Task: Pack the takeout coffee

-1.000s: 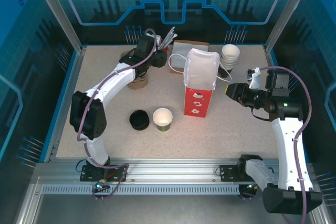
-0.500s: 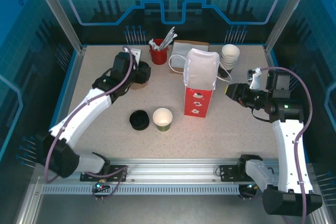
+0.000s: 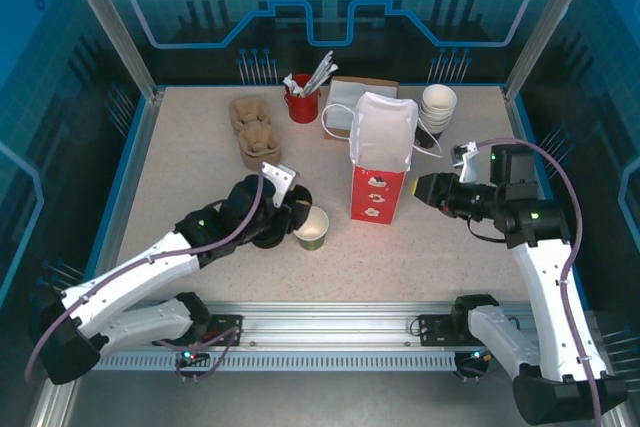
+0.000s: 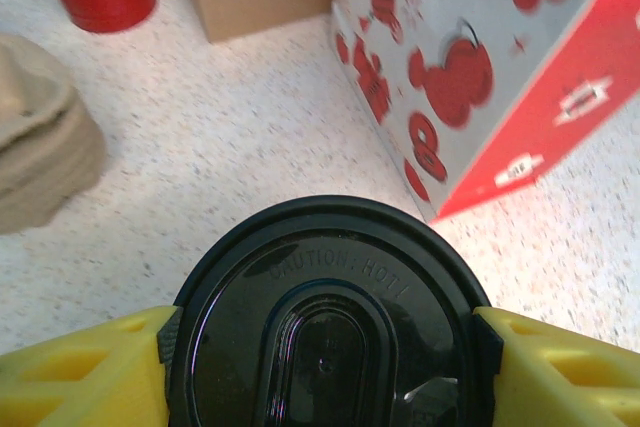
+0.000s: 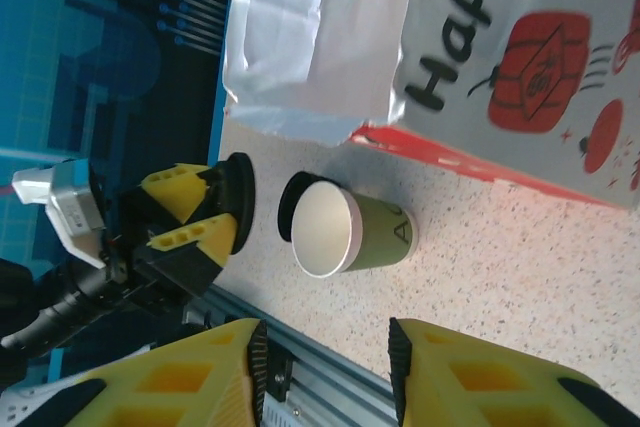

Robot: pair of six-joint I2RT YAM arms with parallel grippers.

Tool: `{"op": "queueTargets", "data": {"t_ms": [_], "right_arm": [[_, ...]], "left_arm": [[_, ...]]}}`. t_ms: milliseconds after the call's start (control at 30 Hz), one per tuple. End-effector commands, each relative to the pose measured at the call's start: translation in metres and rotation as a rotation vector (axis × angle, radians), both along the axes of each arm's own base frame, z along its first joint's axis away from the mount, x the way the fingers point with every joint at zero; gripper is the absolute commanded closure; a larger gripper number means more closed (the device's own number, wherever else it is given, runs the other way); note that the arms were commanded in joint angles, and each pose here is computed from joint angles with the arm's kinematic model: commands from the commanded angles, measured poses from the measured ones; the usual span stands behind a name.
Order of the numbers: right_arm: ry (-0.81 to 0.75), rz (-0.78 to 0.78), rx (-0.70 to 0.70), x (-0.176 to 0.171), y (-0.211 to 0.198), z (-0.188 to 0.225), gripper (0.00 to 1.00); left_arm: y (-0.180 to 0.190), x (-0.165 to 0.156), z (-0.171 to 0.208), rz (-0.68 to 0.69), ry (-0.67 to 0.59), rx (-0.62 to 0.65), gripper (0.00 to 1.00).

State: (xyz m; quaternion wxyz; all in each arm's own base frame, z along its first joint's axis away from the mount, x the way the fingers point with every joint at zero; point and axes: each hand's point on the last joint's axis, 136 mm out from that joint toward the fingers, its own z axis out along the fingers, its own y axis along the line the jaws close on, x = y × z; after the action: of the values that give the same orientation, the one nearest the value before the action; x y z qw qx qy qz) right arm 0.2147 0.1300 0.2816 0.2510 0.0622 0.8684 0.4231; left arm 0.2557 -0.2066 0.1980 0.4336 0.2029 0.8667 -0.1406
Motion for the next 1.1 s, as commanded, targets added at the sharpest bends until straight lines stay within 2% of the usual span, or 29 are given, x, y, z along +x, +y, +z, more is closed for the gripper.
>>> {"op": "queueTargets", "data": {"t_ms": [0,133,300,567,1067], "right_arm": [[0.005,0.019,0.019,-0.006,0.011,-0.004,0.60],[0.021,0.074,0.071,-0.014,0.029,-0.008,0.59],[0.040,0.100,0.033,-0.022,0.043,-0.023,0.60],[0.078,0.095,0.020,-0.022,0.052,-0.045,0.60],[0.077,0.102,-0.001,-0.018,0.059,-0.049,0.60]], "left_arm": [[-0.012,-0.005,-0.002,-0.035,-0.032,-0.044,0.30],[-0.017,-0.004,-0.009,-0.044,-0.024,-0.044,0.30],[-0.021,-0.003,-0.016,-0.065,-0.047,-0.017,0.30],[-0.033,-0.005,-0.032,-0.113,-0.053,0.048,0.30],[-0.034,-0.002,-0.058,-0.122,-0.047,0.136,0.27]]}}
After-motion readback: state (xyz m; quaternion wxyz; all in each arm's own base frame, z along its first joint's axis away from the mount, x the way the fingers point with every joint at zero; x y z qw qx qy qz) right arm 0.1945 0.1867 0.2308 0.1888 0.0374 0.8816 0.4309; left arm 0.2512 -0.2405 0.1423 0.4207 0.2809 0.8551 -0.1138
